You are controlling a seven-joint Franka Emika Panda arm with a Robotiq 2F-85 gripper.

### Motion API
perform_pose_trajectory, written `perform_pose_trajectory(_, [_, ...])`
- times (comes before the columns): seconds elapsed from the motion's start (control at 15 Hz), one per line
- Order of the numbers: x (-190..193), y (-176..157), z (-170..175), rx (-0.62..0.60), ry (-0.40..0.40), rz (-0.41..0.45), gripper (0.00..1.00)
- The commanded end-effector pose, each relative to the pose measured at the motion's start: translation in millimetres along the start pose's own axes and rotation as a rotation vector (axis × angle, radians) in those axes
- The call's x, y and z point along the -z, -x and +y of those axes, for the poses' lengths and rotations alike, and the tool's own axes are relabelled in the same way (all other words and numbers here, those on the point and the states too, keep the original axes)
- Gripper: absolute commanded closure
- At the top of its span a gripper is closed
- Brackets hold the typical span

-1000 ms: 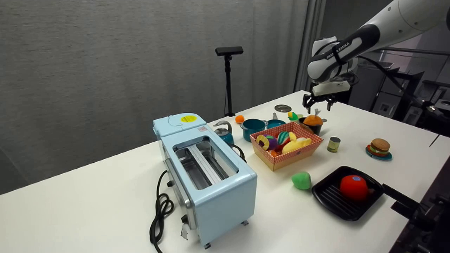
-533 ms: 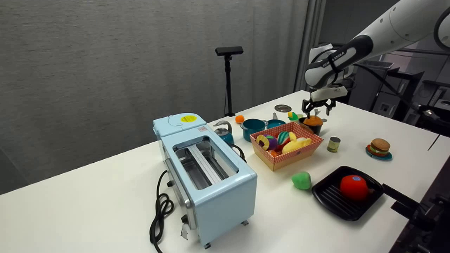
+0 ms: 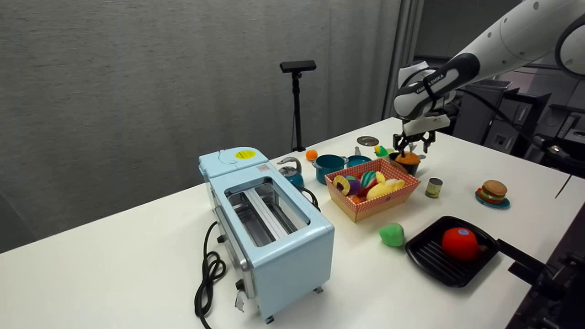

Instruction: Pick up the plush vegetable from the pot and put it on the vegetable rag

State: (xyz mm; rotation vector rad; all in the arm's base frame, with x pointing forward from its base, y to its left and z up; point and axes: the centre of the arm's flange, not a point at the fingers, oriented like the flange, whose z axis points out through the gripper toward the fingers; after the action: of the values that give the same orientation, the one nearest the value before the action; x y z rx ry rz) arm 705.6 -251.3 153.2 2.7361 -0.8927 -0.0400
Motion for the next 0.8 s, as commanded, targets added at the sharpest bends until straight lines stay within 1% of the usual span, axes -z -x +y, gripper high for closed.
perform_pose_trajectory(0.0, [-5.3,-9.8,-8.5,0.002,0.047,-0.006,0.42])
perform_pose_trajectory(0.07, [-5.4,-9.9,-9.6,0.003,0.049,-0.003,0.51])
perform_pose_trajectory(0.2, [-4.0,-10.8,-11.0,0.005,0.044,-0.001,0.65])
perform_pose_trajectory(0.4, [0.2,-13.1,-10.2,0.0,0.036,0.008,0.88])
perform_pose_trajectory(0.47, [1.3,-13.2,-9.9,-0.001,0.035,0.011,0.94])
perform_pose_trajectory(0.53, [2.0,-12.9,-9.7,-0.001,0.034,0.012,0.98])
perform_pose_trajectory(0.73, [9.1,-7.3,-8.1,0.001,0.03,0.021,1.0])
